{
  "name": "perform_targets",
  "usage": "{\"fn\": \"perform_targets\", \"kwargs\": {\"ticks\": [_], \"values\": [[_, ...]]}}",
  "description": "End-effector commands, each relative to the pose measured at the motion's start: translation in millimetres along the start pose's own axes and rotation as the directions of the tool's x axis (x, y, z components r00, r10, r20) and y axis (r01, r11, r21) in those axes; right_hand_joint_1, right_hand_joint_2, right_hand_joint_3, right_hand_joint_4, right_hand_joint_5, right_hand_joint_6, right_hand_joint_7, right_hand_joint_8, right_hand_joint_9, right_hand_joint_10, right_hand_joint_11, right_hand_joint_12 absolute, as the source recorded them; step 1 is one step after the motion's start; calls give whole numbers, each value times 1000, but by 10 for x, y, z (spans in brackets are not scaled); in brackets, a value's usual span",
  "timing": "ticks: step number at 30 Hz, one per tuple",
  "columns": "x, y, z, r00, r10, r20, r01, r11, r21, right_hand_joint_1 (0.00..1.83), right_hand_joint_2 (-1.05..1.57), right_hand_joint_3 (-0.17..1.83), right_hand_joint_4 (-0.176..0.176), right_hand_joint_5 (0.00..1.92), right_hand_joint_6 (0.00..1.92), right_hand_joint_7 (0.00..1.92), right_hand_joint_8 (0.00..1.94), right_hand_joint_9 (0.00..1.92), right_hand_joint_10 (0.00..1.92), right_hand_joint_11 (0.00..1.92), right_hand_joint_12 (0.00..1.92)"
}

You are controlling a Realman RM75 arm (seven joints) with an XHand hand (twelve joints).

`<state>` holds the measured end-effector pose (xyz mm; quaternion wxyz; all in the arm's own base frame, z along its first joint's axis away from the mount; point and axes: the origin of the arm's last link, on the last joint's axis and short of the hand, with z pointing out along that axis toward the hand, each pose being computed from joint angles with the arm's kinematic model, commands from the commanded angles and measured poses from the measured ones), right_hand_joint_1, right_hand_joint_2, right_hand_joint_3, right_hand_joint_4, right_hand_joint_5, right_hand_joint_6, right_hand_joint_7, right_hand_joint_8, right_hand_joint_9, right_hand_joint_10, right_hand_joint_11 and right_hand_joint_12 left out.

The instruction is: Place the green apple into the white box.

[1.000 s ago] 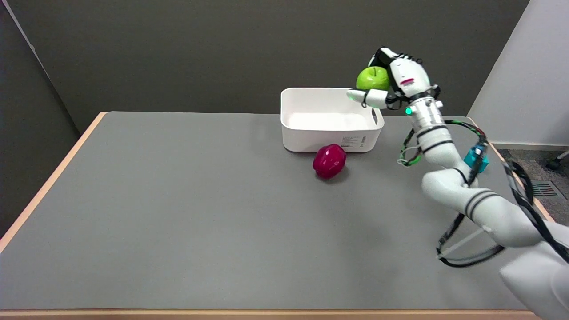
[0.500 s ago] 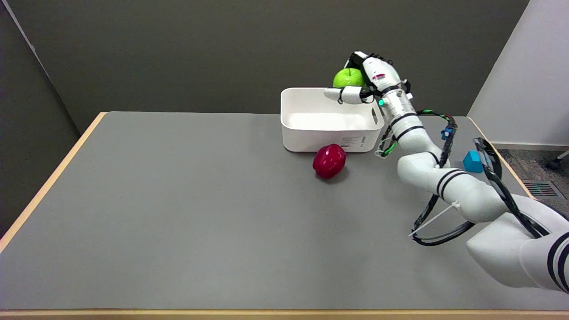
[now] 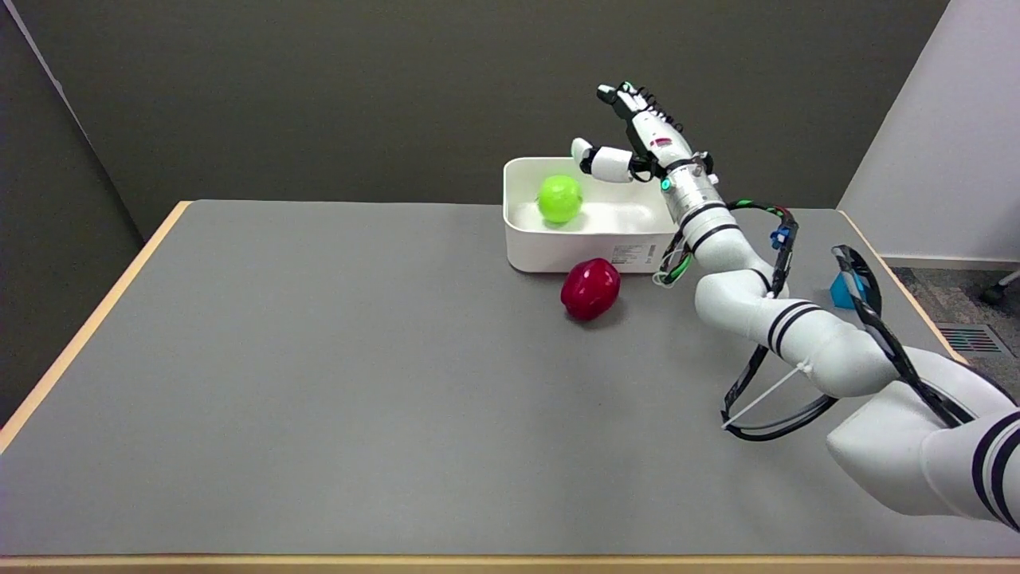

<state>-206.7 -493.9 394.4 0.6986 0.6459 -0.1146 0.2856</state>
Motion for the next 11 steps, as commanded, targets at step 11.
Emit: {"fn": "perform_targets", "kwargs": {"ticks": [11], "values": [[952,121,-1762,762,496,-416,-367,860,354,441,699,806,46,171,355,175,272,-1,580,-1,862]]}}
